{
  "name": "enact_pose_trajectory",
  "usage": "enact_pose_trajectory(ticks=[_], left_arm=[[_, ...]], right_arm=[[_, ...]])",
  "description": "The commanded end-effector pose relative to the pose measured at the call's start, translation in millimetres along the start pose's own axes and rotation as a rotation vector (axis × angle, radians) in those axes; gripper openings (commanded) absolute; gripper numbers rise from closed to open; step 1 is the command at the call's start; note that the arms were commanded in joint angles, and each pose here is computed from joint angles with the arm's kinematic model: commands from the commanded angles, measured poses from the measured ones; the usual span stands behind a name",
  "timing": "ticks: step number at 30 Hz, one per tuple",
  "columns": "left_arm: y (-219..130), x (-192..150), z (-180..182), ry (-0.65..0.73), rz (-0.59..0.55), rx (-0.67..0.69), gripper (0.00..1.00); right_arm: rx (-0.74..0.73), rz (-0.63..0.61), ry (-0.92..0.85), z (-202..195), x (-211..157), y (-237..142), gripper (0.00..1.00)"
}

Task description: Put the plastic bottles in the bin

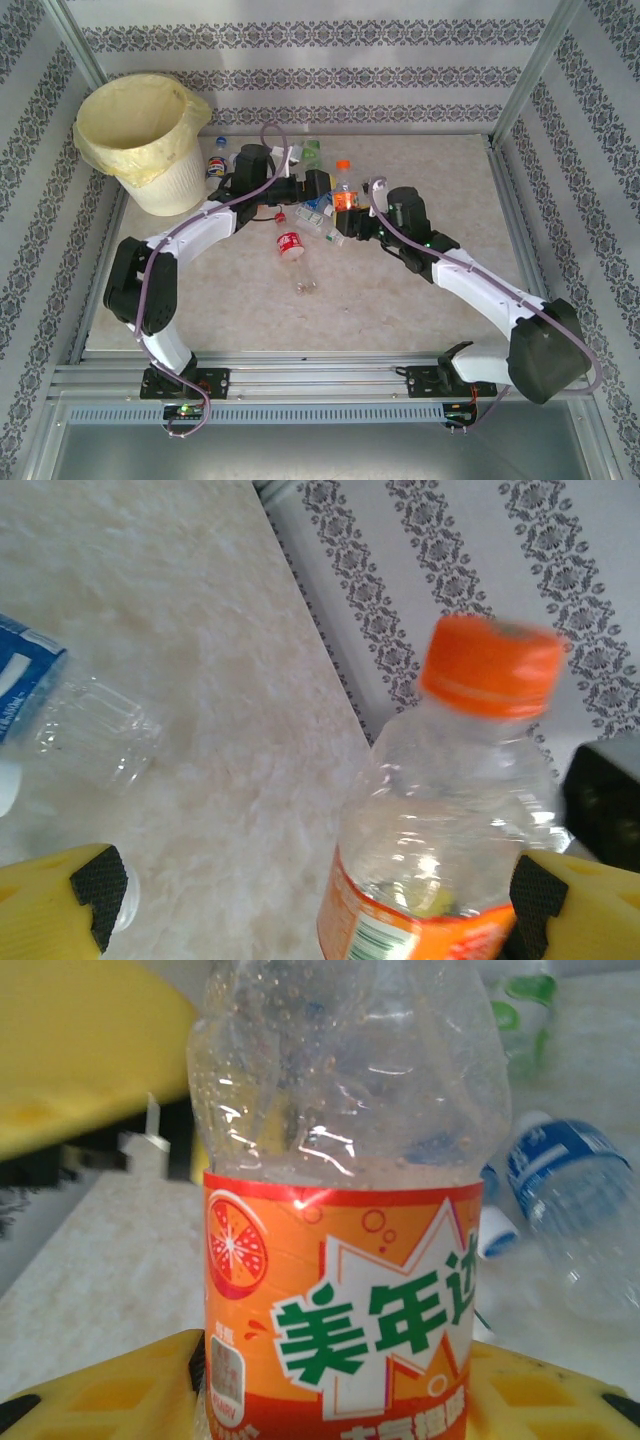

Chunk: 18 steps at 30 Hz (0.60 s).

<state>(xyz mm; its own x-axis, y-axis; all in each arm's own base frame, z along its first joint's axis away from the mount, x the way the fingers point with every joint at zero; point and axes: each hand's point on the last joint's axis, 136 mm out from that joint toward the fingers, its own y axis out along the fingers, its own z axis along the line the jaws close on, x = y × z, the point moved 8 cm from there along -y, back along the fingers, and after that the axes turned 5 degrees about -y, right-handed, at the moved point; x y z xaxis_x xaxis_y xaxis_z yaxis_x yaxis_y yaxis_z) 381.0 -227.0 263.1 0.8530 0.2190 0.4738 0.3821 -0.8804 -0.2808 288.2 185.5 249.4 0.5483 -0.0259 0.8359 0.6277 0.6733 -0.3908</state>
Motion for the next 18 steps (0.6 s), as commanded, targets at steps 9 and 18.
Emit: enact_pose_trajectory(ticks=[9,18], left_arm=[[-4,19,-51,0.212,-0.045,-0.28,1.0],[13,24,-31,0.178,-0.011,0.021,0.99]], right_arm=[[0.083,-0.061,-0.016,8,34,10,0.48],[0.115,-0.047,-0.055,14,38,12,0.49]])
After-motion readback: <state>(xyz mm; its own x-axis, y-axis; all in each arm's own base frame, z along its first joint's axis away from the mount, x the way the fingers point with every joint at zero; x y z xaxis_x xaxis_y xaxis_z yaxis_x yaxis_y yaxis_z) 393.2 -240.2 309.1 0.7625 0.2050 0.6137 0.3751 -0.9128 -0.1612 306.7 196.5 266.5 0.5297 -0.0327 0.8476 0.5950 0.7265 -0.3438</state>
